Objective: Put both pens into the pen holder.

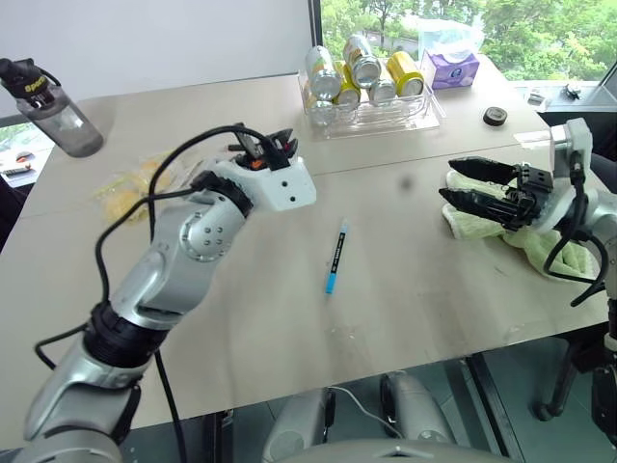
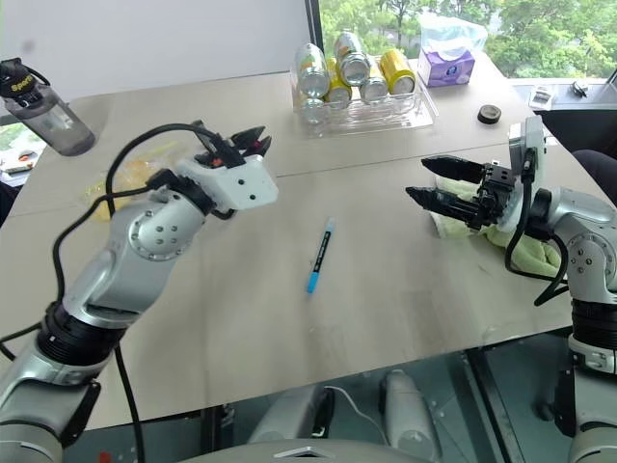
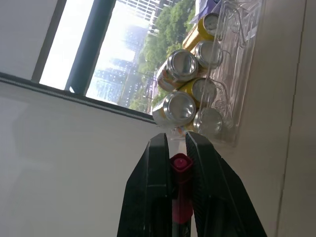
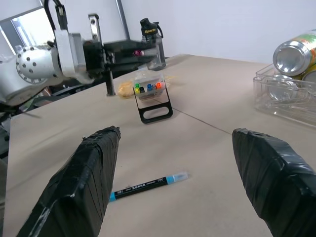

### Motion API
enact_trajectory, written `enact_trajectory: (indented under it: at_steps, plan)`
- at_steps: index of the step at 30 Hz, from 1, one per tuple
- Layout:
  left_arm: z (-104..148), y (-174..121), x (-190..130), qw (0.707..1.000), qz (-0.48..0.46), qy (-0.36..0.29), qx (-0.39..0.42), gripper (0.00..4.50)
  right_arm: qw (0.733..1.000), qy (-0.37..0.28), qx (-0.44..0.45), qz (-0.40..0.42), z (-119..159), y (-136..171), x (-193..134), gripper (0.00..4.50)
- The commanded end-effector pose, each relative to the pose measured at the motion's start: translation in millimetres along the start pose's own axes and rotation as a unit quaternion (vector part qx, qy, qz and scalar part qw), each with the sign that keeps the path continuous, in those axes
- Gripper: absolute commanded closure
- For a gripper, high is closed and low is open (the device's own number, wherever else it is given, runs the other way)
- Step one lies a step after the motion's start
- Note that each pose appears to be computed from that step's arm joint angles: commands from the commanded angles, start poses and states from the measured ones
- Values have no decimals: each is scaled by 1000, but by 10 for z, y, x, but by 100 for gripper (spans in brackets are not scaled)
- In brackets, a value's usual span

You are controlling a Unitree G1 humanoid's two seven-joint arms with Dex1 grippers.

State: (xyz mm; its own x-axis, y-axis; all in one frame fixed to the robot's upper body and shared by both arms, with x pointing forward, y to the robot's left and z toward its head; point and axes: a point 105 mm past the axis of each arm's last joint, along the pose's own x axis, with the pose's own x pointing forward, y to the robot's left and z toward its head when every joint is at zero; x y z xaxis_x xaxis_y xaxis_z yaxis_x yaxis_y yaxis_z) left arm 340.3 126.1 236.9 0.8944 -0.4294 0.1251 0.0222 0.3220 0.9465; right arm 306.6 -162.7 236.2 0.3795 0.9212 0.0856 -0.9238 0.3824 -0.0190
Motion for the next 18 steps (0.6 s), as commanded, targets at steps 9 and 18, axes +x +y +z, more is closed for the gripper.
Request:
enact_trajectory:
  at_steps: [9, 18]
  plan:
    - [-219, 116, -73, 999, 25, 47, -5, 450, 999, -21, -41, 20, 195, 21, 65, 65]
    - [-314, 164, -95, 997, 31, 64, -4, 450, 999, -21, -43, 24, 165, 21, 75, 65]
